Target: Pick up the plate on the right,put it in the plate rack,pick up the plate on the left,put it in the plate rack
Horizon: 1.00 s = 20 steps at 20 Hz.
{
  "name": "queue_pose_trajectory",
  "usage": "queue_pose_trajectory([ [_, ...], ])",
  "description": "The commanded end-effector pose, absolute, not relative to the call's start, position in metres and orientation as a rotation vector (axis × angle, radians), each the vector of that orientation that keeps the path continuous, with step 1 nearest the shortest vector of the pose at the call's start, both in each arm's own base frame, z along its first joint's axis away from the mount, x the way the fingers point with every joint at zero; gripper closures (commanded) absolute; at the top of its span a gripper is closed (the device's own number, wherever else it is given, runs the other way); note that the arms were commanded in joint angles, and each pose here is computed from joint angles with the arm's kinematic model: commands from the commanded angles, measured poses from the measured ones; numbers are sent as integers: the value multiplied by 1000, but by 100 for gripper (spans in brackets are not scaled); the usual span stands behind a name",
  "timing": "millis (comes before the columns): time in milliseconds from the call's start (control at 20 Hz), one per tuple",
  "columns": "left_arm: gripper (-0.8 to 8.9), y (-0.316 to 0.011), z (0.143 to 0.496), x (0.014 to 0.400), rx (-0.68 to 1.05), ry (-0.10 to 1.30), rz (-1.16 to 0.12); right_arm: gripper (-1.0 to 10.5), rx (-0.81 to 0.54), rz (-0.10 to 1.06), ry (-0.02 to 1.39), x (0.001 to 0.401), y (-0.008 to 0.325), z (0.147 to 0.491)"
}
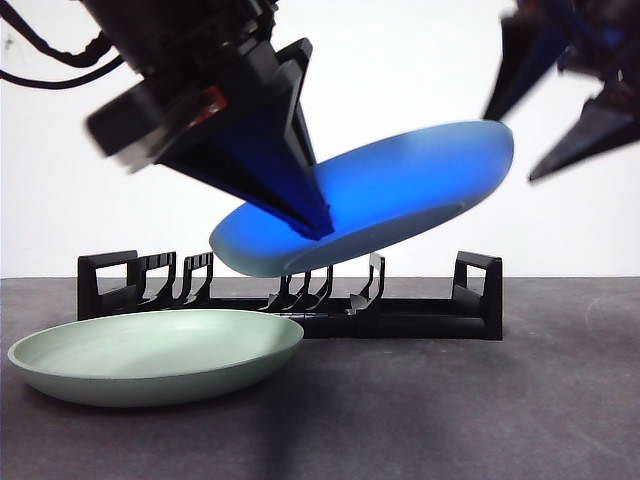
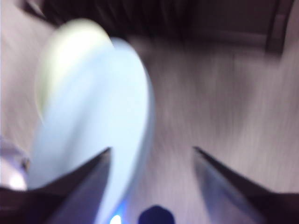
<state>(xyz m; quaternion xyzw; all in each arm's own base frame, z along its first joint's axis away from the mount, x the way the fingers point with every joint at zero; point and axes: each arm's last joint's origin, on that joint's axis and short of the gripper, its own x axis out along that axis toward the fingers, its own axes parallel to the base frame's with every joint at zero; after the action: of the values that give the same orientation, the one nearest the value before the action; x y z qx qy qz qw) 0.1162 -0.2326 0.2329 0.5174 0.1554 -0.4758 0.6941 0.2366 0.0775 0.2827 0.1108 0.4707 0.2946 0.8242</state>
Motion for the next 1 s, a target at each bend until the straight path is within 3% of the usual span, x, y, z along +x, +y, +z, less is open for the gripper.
queue_pose_trajectory([
  [50, 822, -237, 236, 119, 982, 371, -1010, 600, 252, 617, 825, 232, 75, 307],
  [250, 822, -235, 252, 137, 650, 379, -846, 603, 219, 447, 528, 213, 64, 346],
  [400, 823, -213, 274, 168, 431, 393, -759, 604, 191, 320, 421, 198, 56, 361],
  [650, 823, -158, 314, 225, 132, 374, -802, 604, 170, 236, 400, 193, 52, 364],
  [1000, 823, -97, 326, 260, -169, 358, -801, 604, 169, 234, 411, 194, 52, 362],
])
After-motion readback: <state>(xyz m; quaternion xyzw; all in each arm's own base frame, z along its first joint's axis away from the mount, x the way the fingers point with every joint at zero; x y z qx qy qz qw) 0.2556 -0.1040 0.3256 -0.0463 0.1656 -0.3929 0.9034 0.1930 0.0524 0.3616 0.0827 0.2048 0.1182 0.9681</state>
